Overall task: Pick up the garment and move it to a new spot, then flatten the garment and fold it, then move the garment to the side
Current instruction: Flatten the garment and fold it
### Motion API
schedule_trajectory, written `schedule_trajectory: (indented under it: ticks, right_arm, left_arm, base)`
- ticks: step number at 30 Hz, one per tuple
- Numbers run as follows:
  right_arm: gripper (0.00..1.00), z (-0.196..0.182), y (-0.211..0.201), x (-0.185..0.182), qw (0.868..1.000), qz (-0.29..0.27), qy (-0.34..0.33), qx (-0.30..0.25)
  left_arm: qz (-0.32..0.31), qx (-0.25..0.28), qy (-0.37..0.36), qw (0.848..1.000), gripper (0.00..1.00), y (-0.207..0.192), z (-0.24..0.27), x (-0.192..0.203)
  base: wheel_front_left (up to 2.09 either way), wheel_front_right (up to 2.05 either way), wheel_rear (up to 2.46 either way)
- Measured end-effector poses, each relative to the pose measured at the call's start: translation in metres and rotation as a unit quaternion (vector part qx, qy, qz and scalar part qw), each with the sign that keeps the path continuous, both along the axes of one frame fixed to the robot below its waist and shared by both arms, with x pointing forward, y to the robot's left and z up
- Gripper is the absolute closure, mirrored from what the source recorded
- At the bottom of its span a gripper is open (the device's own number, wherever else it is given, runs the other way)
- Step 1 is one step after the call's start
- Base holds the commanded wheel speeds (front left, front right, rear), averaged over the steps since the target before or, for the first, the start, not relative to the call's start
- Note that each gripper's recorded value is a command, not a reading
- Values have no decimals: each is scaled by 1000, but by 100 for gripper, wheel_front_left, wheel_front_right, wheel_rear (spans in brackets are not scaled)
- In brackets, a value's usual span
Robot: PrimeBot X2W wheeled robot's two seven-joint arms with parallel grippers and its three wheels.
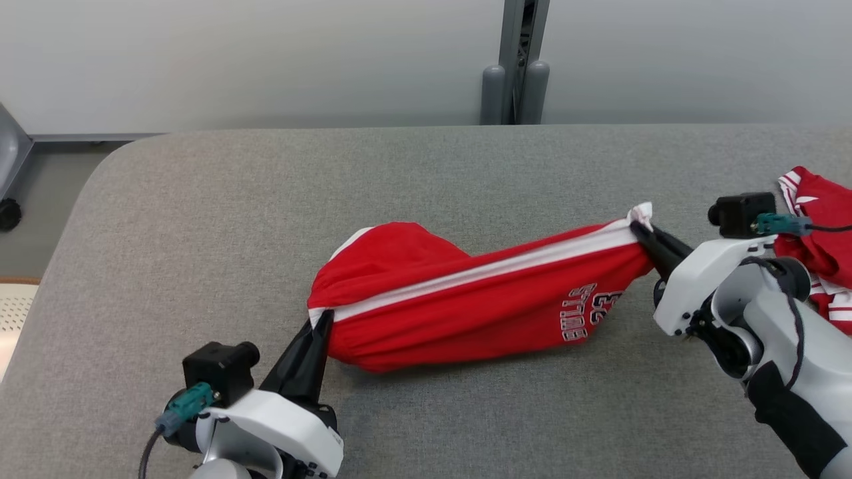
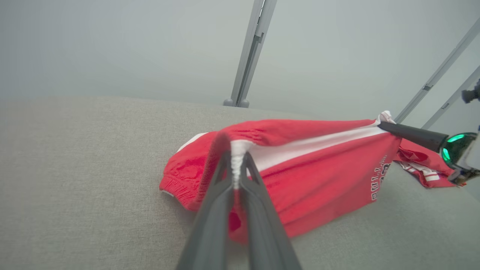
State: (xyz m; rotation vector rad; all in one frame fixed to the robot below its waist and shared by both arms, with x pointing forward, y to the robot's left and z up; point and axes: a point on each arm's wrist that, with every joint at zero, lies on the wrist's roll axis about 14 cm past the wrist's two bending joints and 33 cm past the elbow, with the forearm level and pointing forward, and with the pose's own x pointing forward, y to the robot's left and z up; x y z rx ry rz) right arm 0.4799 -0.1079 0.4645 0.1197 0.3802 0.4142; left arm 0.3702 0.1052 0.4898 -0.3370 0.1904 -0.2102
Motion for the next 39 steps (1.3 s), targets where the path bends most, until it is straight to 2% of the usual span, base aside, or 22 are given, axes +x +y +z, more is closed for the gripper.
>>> schedule_trajectory:
  ticks: [4, 8, 14, 19, 25, 27, 31, 35, 39]
  right_arm:
    - [100, 47, -11, 9, 996, -17, -77, 33]
    - [100, 102, -19, 10, 984, -28, -158, 75]
    - [100, 184, -36, -2, 958, -31, -261, 110]
    - [100, 246, -54, -18, 933, -32, -337, 123]
    - [100, 322, -81, -43, 894, -42, -430, 118]
    - [100, 334, -87, -48, 890, -45, -441, 107]
    - [100, 334, -94, -44, 898, -57, -428, 89]
    - [100, 302, -79, -22, 922, -56, -373, 82]
    - [100, 267, -59, 11, 944, -57, -320, 62]
  left_arm:
    - [-20, -22, -35, 999, 100, -4, 30, 9]
    - [-43, -39, -68, 996, 100, -7, 68, 17]
    - [-86, -55, -133, 986, 100, -14, 139, 26]
    - [-129, -71, -197, 969, 100, -26, 205, 24]
    - [-170, -81, -253, 949, 100, -39, 267, 14]
    - [-182, -80, -258, 946, 100, -44, 277, 13]
    - [-197, -67, -246, 947, 100, -53, 276, 19]
    - [-206, -53, -212, 954, 100, -63, 251, 43]
    - [-205, -27, -207, 956, 100, -73, 230, 81]
  base:
    - [0, 0, 0]
    - [0, 0, 0]
    - [0, 0, 0]
    - [0, 0, 0]
    - [0, 0, 0]
    - [0, 0, 0]
    - [0, 0, 0]
    - [0, 0, 0]
    - [0, 0, 0]
